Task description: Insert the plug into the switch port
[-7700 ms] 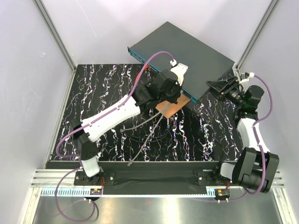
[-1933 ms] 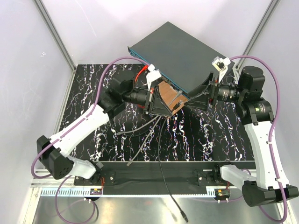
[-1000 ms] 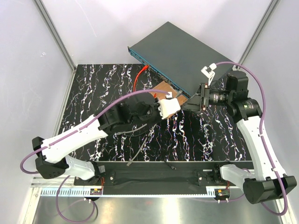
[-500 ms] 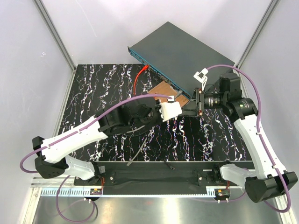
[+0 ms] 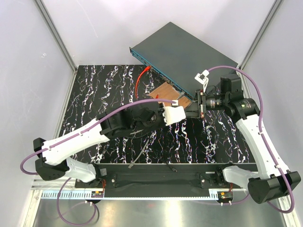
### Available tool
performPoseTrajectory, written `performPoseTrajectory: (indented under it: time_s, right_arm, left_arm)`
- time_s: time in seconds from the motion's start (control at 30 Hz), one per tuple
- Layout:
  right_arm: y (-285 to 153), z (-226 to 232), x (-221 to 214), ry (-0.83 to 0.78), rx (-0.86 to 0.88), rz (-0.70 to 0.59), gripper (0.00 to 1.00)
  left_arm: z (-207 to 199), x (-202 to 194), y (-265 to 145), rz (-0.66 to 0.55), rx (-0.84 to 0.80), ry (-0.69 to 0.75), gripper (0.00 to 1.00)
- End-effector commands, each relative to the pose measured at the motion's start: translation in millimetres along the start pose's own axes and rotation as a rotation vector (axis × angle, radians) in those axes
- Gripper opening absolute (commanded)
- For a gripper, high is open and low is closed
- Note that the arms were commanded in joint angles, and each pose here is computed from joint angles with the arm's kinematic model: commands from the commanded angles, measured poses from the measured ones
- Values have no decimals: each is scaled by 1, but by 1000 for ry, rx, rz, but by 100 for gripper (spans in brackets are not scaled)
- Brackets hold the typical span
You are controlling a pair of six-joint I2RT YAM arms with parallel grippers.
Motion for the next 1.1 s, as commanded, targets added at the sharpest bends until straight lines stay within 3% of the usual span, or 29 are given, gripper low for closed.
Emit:
performPoseTrajectory:
  time_s: [0.0, 0.07, 0.17, 0.23, 0.27, 0.33, 0.4, 0.5, 0.67, 0.87, 1.07]
  right_arm:
    - [-2, 8, 8, -79, 10, -14, 2]
    - [-2, 8, 8, -94, 14, -11, 0]
    - [-4, 9, 7, -152, 10, -4, 0]
    - [-7, 9, 7, -217, 4, -2, 0]
    - [-8, 12, 8, -243, 10, -4, 0]
    - [-9, 14, 10, -319, 27, -9, 0]
    - [-12, 19, 12, -431, 37, -19, 0]
    - [-16, 30, 12, -588, 63, -43, 0]
    - [-17, 47, 9, -783, 94, -36, 0]
    - [-14, 54, 0, -908, 100, -8, 0]
    - [-12, 53, 2, -931, 86, -9, 0]
  left_arm:
    - [0, 16, -3, -73, 2, 11, 0]
    - [0, 15, -3, -73, 4, 8, 3]
    - [1, 20, -15, -104, -11, -24, 28]
    - [0, 28, -26, -169, -134, -97, 38]
    - [3, 30, -33, -217, -237, -140, 54]
    - [9, 43, -51, -338, -322, -241, 63]
    - [14, 37, -59, -380, -448, -359, 64]
    - [16, 38, -64, -431, -571, -395, 63]
    - [15, 41, -60, -487, -596, -356, 60]
    - [6, 42, -44, -463, -637, -318, 54]
    - [-8, 35, -34, -423, -692, -324, 48]
Point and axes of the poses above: each gripper's point midway between its finger pads, its own y axis out along the fingers, its own z axis along the line the jaws close on, x = y × z, the point moved 5 cm from there along -y, back along the fingers, and after that the axes turned 9 degrees about -y, right-handed, at the moved point
